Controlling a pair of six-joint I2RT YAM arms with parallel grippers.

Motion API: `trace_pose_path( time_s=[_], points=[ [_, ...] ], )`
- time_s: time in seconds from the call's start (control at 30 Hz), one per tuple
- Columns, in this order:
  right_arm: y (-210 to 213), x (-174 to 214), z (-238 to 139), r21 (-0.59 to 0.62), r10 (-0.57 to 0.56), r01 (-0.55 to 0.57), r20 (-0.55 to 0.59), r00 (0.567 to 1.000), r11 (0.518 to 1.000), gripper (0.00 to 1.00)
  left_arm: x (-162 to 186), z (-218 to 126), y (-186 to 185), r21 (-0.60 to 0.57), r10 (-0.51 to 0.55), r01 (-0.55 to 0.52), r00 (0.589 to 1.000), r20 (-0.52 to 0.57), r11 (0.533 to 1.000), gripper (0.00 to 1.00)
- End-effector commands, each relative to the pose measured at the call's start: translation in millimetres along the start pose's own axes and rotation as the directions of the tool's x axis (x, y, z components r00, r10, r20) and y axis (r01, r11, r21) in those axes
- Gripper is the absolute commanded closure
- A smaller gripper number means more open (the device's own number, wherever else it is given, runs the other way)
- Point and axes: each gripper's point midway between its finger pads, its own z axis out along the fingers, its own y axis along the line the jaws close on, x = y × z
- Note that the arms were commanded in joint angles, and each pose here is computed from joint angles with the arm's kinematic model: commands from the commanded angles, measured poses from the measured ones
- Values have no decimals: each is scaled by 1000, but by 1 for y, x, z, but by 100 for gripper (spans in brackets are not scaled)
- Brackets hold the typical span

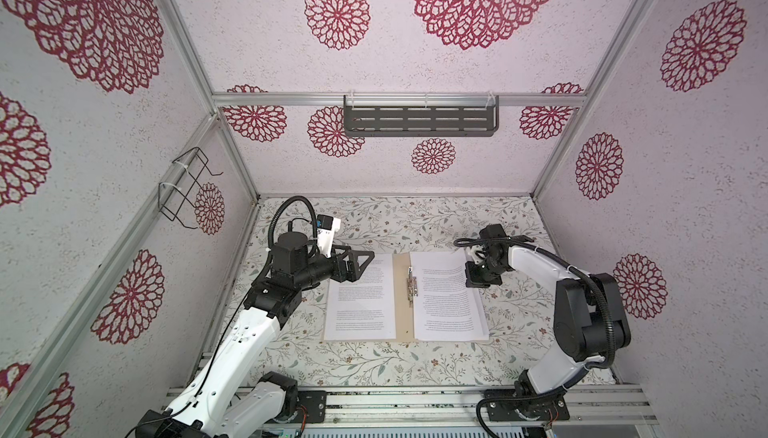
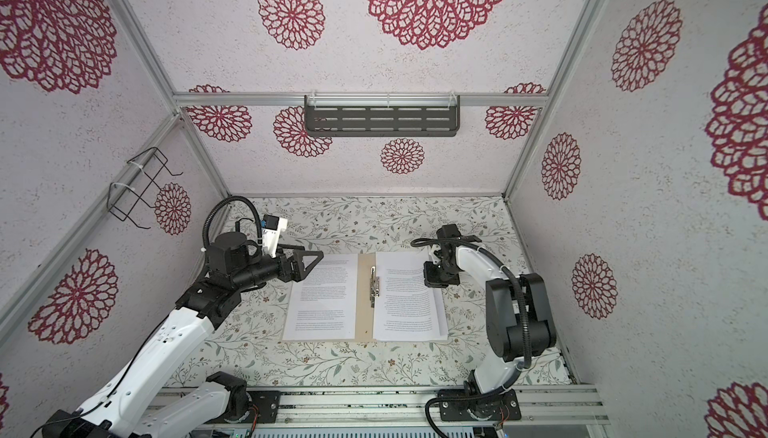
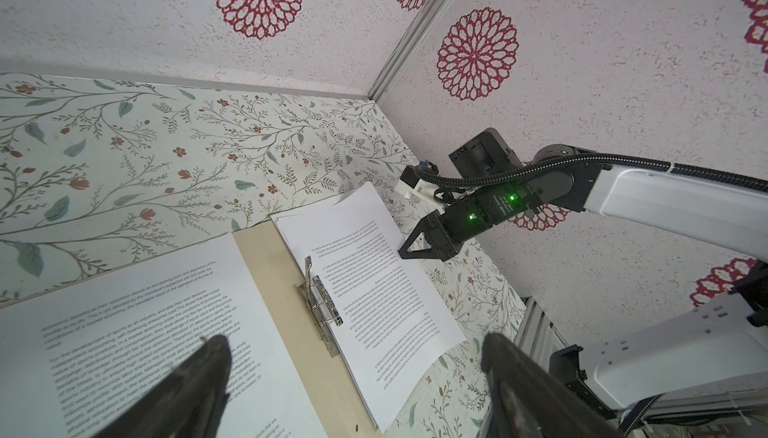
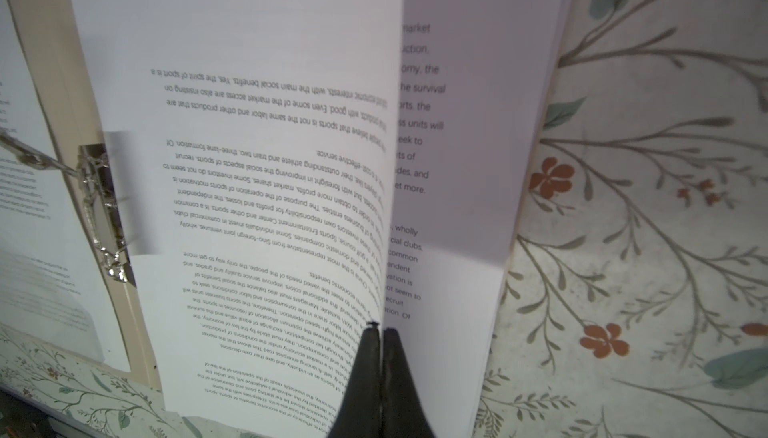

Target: Put the files into the folder

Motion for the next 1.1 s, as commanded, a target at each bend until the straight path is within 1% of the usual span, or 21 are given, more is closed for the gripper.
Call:
trace_pose_path(
  time_s=[0.0,0.2,0.33,0.53,0.67,0.73,0.8,0.83,1.0,1.07],
  points=[
    [0,-5,-4,18,-20,20,14,1000,1000,100,4,3,-2,19,10,-10,1000,-10,1000,3],
    [1,-7,-4,13,-22,21,18,1000,1000,98,4,4,-2,19,9,-9,1000,-10,1000,3],
    [1,-8,-3,11,-22,22,18,1000,1000,93,4,4,-1,18,7,-7,1000,-11,1000,3],
    [-2,-10,-3,33,-22,21,28,999,999,75,4,5,0,16,5,-5,1000,-14,1000,3],
    [-4,-13,-3,44,-18,17,40,999,999,65,5,5,0,15,4,-3,1000,-16,1000,3],
    [-7,-15,-2,62,-12,9,38,999,998,61,6,6,1,14,2,-2,1000,-19,1000,3],
    [-10,-17,-2,80,-11,7,44,999,997,59,5,6,1,13,1,-1,1000,-18,1000,3],
    [-12,-19,-3,89,-12,7,51,999,996,57,6,6,2,10,1,-1,1000,-20,1000,3],
    [-23,-35,-14,174,-11,-7,104,995,985,40,7,8,5,1,-11,11,1000,-24,1000,3],
    [-23,-51,-29,199,-6,-30,176,984,979,36,8,10,8,-12,-36,36,999,-31,999,3]
  ],
)
